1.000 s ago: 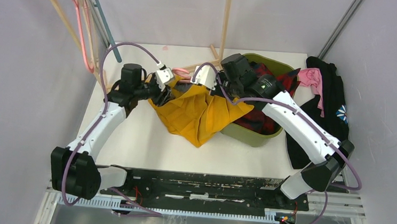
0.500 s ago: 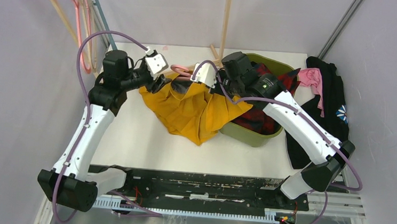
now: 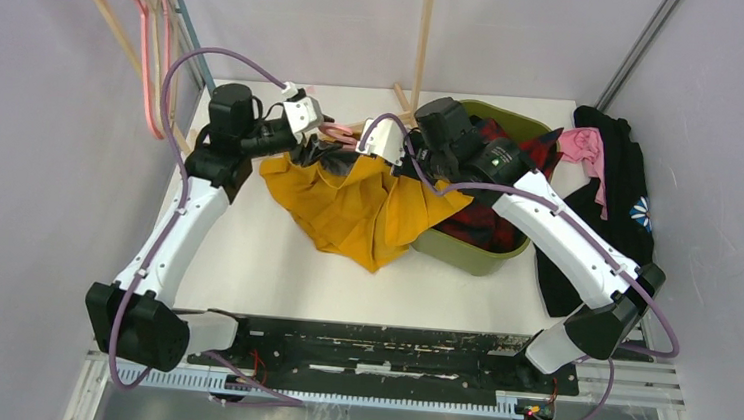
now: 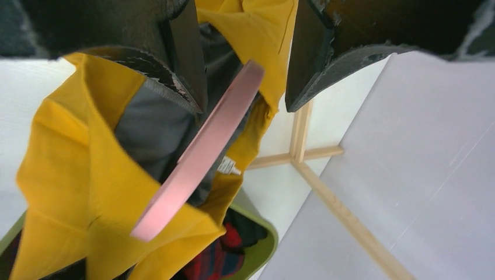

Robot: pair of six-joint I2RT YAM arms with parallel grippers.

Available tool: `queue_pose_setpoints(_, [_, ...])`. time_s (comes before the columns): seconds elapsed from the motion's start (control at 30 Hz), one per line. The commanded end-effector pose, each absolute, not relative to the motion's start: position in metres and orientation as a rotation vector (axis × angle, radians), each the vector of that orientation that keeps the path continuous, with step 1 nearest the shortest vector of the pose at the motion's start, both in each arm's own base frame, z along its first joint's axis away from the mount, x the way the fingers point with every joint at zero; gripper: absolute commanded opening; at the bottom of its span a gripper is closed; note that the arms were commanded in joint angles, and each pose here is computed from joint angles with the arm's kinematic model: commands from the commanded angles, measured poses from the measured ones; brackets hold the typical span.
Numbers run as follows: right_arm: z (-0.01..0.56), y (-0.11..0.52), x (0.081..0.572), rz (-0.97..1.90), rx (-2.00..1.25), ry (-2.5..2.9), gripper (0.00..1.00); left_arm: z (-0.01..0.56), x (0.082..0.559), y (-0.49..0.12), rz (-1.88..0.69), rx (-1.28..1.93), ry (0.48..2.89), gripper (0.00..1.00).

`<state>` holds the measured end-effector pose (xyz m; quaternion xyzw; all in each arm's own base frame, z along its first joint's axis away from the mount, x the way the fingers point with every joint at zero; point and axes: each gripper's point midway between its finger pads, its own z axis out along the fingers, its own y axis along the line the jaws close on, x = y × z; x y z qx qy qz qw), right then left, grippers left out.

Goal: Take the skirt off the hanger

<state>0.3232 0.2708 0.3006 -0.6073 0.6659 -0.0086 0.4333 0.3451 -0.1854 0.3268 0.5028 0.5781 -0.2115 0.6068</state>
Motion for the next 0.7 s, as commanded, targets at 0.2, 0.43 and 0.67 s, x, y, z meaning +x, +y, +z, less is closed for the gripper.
queue_pose_setpoints(0.2, [0.371, 0.274, 0.335, -0.058, -1.359, 1.487, 0.01, 0.323, 0.302, -0.222, -0.752, 1.229, 1.252, 0.59])
queue_pose_setpoints(0.43, [0.380, 0.279, 0.332, -0.031, -1.356, 1.464, 0.01, 0.293, 0.288, -0.221, -0.787, 1.234, 1.291, 0.58])
queue_pose_setpoints(0.67, [0.384, 0.283, 0.323, -0.014, -1.378, 1.440, 0.01, 0.289, 0.312, -0.224, -0.716, 1.215, 1.243, 0.58])
